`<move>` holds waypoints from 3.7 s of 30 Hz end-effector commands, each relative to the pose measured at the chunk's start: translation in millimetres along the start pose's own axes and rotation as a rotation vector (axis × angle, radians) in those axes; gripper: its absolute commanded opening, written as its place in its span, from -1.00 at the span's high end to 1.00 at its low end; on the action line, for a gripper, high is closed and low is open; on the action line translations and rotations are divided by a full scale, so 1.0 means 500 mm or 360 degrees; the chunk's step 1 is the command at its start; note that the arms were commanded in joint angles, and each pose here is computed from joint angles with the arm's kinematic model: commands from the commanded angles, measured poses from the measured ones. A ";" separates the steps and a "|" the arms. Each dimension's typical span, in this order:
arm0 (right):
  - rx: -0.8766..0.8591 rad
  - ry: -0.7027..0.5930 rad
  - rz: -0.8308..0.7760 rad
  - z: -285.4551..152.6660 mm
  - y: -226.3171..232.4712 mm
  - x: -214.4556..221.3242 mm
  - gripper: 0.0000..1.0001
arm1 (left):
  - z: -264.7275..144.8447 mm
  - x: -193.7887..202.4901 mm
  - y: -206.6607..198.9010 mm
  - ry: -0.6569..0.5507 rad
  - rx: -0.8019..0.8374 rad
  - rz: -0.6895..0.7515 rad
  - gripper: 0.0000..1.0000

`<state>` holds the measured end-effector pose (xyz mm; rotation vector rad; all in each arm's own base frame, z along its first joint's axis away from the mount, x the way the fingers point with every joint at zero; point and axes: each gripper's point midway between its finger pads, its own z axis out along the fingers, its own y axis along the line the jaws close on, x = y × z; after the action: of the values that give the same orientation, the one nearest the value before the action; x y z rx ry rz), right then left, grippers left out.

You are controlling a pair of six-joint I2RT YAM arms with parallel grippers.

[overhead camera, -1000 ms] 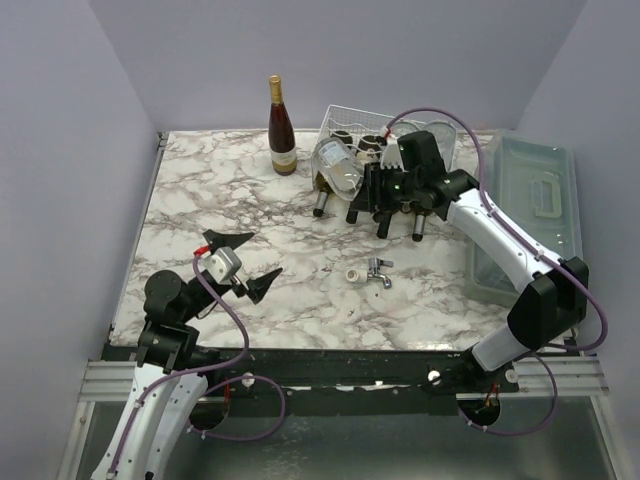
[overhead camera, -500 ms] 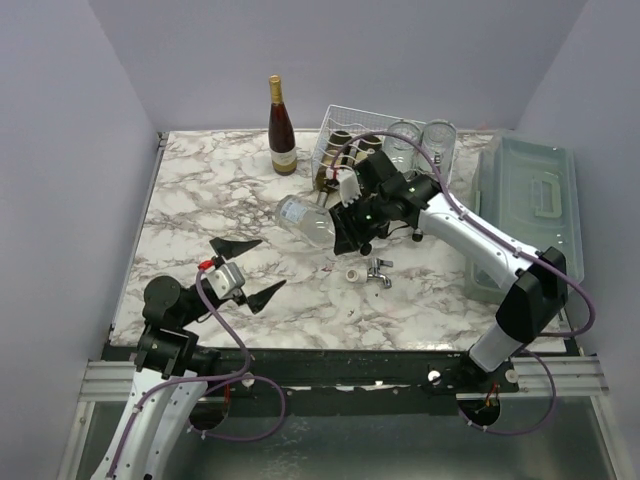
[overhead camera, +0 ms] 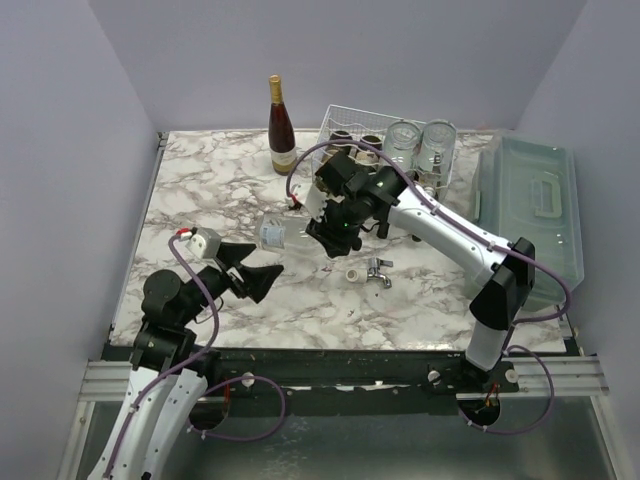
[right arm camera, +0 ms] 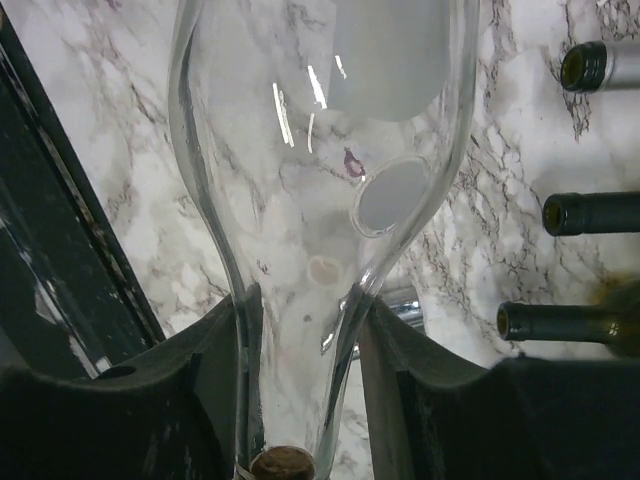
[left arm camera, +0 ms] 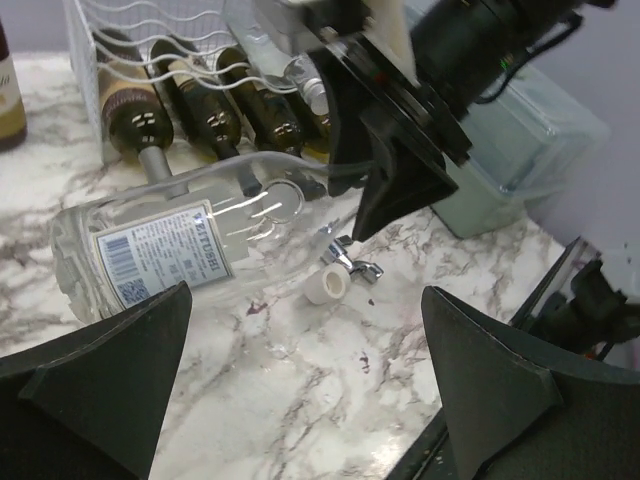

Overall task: Take the wine bottle off the wine rack
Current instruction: Place the wine bottle at the center of the board.

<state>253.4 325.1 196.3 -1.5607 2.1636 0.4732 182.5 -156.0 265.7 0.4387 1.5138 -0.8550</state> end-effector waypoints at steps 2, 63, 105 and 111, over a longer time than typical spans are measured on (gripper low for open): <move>0.0121 -0.0096 -0.0500 -0.042 -0.010 -0.062 1.00 | -0.002 -0.003 0.036 0.0036 -0.0318 -0.0551 -0.97; 0.0784 0.0854 -0.3336 -0.055 0.080 -0.137 -0.22 | -0.051 0.061 0.143 -0.0029 -0.0814 -0.0584 -0.96; 0.0540 -0.0583 -0.0934 -0.308 0.066 -0.201 -0.96 | -0.020 0.003 -0.083 -0.0076 0.0471 0.0640 -0.88; 0.0624 -0.0707 0.0248 -0.279 -0.144 -0.184 -0.84 | 0.014 0.015 -0.099 -0.0083 0.0538 0.0665 -0.96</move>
<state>299.5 307.3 368.3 -1.4540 1.5834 0.0644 150.2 -180.8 260.6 0.8585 1.2753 -0.8155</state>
